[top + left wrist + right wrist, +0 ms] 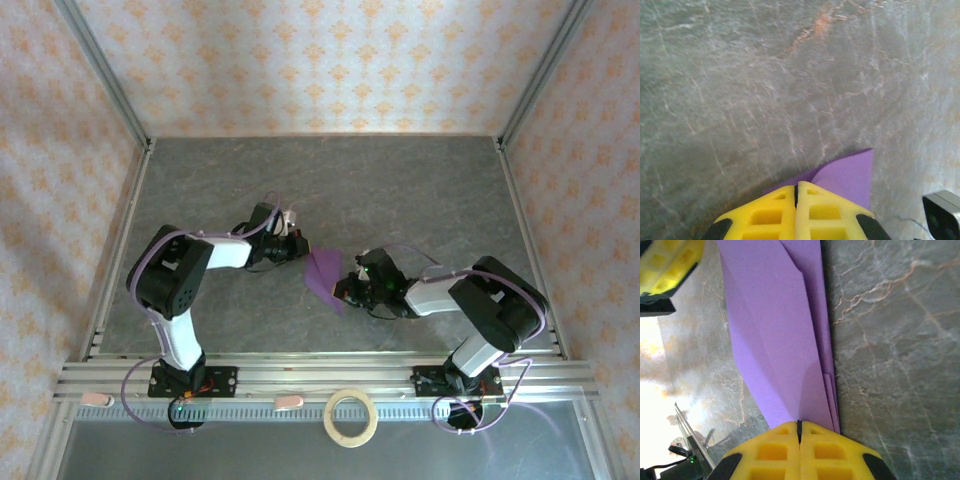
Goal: Fold a paper plane with a square sheet of paper (pick it up from the middle)
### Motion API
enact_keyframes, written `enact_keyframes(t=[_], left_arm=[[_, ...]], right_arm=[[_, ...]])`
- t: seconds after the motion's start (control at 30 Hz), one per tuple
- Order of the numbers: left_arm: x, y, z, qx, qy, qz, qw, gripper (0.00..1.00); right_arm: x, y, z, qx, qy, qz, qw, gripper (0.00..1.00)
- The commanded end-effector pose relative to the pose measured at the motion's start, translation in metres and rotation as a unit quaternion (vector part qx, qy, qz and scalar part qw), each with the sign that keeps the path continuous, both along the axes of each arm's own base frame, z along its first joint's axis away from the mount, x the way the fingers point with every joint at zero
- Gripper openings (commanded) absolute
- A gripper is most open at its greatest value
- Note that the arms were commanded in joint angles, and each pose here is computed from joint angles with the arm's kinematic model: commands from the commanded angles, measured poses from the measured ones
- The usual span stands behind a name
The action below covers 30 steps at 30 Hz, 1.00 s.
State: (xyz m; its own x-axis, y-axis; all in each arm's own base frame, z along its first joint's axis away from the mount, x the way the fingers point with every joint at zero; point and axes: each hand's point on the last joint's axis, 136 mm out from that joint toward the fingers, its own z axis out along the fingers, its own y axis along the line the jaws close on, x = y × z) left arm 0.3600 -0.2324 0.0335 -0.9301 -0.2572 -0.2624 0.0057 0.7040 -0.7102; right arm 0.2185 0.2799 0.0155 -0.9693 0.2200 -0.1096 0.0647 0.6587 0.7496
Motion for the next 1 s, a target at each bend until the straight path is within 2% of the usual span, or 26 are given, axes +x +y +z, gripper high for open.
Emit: enact_keyframes(t=[0.0, 0.23, 0.4, 0.47, 0.57, 0.67, 0.77, 0.87, 0.97], left_arm=[[-0.006, -0.009, 0.028, -0.025, -0.039, -0.015, 0.999, 0.06], [-0.014, -0.018, 0.030, -0.039, -0.050, -0.015, 0.998, 0.06], [-0.002, 0.007, 0.033, 0.022, -0.067, 0.055, 0.996, 0.11], [0.003, 0.021, 0.038, 0.045, -0.076, 0.086, 0.992, 0.16], [0.005, 0.031, 0.046, 0.064, -0.095, 0.106, 0.988, 0.16], [0.000, 0.015, 0.054, 0.027, -0.114, 0.074, 0.990, 0.15], [-0.007, -0.013, 0.053, -0.007, -0.113, 0.007, 0.994, 0.10], [-0.015, -0.038, 0.046, -0.034, -0.094, -0.049, 0.994, 0.09], [-0.015, -0.043, 0.031, -0.040, -0.064, -0.055, 0.996, 0.09]], right_arm=[[-0.038, -0.043, -0.056, -0.126, 0.086, 0.010, 0.988, 0.00], [-0.036, -0.042, -0.054, -0.127, 0.084, 0.011, 0.988, 0.00], [-0.035, -0.043, -0.055, -0.127, 0.085, 0.010, 0.988, 0.00], [-0.035, -0.043, -0.054, -0.126, 0.085, 0.009, 0.988, 0.00], [-0.035, -0.043, -0.055, -0.127, 0.086, 0.010, 0.988, 0.00], [-0.035, -0.043, -0.055, -0.126, 0.089, 0.009, 0.988, 0.00], [-0.034, -0.042, -0.054, -0.125, 0.087, 0.010, 0.988, 0.00], [-0.034, -0.043, -0.054, -0.125, 0.087, 0.011, 0.988, 0.00], [-0.034, -0.042, -0.053, -0.124, 0.085, 0.012, 0.989, 0.00]])
